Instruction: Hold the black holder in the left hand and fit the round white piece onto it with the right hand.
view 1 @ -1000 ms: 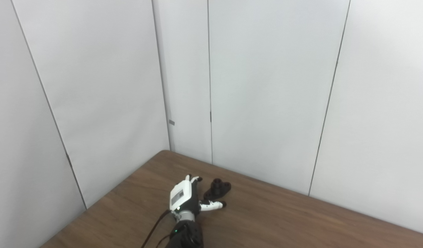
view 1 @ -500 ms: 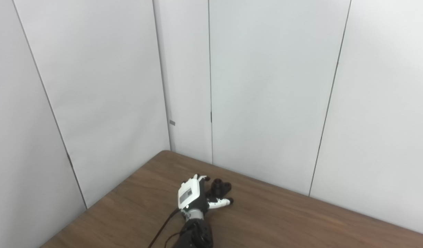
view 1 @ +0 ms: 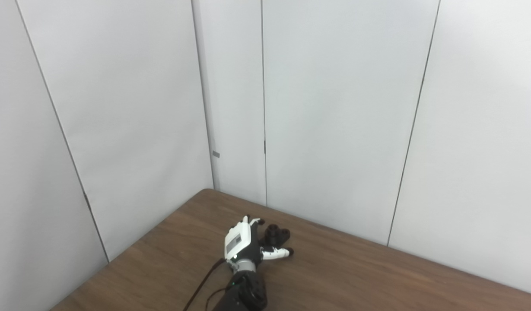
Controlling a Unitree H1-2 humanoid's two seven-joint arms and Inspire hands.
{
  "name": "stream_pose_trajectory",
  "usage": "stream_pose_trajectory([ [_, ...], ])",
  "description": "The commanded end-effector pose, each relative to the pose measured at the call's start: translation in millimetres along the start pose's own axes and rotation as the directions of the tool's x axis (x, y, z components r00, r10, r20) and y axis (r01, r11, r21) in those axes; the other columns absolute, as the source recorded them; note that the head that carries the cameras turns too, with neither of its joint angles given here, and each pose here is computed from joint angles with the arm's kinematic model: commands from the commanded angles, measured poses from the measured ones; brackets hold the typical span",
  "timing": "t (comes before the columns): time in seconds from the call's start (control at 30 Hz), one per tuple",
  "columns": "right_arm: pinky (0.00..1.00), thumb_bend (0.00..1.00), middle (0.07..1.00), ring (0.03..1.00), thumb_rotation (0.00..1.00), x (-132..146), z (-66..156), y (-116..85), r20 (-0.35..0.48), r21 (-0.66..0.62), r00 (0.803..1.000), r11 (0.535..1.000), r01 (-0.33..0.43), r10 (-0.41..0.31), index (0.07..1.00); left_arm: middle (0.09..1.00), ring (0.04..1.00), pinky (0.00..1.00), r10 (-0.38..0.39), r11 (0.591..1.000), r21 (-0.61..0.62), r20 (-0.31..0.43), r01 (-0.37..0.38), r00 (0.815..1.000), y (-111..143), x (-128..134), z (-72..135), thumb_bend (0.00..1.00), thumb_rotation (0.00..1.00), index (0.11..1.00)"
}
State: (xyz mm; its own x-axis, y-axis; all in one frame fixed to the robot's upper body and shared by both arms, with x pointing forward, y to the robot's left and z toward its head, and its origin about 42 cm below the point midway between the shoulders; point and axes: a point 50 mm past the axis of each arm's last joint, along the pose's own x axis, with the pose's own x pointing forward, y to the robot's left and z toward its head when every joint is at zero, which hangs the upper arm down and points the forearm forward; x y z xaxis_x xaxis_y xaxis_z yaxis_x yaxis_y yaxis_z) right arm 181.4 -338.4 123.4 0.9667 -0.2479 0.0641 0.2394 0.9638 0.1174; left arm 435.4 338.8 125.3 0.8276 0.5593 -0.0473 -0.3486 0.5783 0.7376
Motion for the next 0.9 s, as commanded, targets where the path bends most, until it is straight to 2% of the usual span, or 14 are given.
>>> stream_pose_trajectory([
  [0.0, 1.00, 0.66, 0.982, 1.000, 0.69, -1, 8, 3, 0.032, -0.002, 0.999, 1.000, -0.005, 0.006, 0.974, 0.995, 1.000, 1.00, -0.135, 0.991, -0.004, -0.085, 0.135, 0.987, -18, -14, -18, 1.00, 0.27, 0.839],
  [0.2, 1.00, 0.65, 0.978, 1.000, 0.69, 1, 8, 3, 0.029, 0.004, 1.000, 1.000, -0.009, 0.009, 0.973, 1.000, 1.000, 1.00, -0.144, 0.989, 0.012, -0.071, 0.145, 0.987, -13, -25, -27, 1.00, 0.33, 0.856],
  [0.37, 1.00, 0.65, 0.978, 1.000, 0.69, 3, 7, 2, 0.032, -0.007, 0.999, 1.000, -0.011, 0.011, 0.973, 0.997, 0.992, 1.00, -0.147, 0.989, 0.018, -0.084, 0.149, 0.986, -10, -33, -31, 1.00, 0.27, 0.858],
  [0.7, 1.00, 0.67, 0.987, 1.000, 0.70, 5, 7, 4, 0.033, -0.012, 0.999, 1.000, -0.013, 0.013, 0.973, 0.991, 0.986, 1.00, -0.118, 0.992, 0.047, -0.046, 0.120, 0.992, 0, -43, -32, 1.00, 0.28, 0.835],
  [0.87, 1.00, 0.67, 0.980, 1.000, 0.69, 6, 7, 3, 0.037, 0.002, 0.999, 1.000, -0.013, 0.013, 0.962, 0.987, 0.989, 1.00, -0.104, 0.994, 0.033, -0.054, 0.106, 0.993, 2, -47, -35, 1.00, 0.28, 0.824],
])
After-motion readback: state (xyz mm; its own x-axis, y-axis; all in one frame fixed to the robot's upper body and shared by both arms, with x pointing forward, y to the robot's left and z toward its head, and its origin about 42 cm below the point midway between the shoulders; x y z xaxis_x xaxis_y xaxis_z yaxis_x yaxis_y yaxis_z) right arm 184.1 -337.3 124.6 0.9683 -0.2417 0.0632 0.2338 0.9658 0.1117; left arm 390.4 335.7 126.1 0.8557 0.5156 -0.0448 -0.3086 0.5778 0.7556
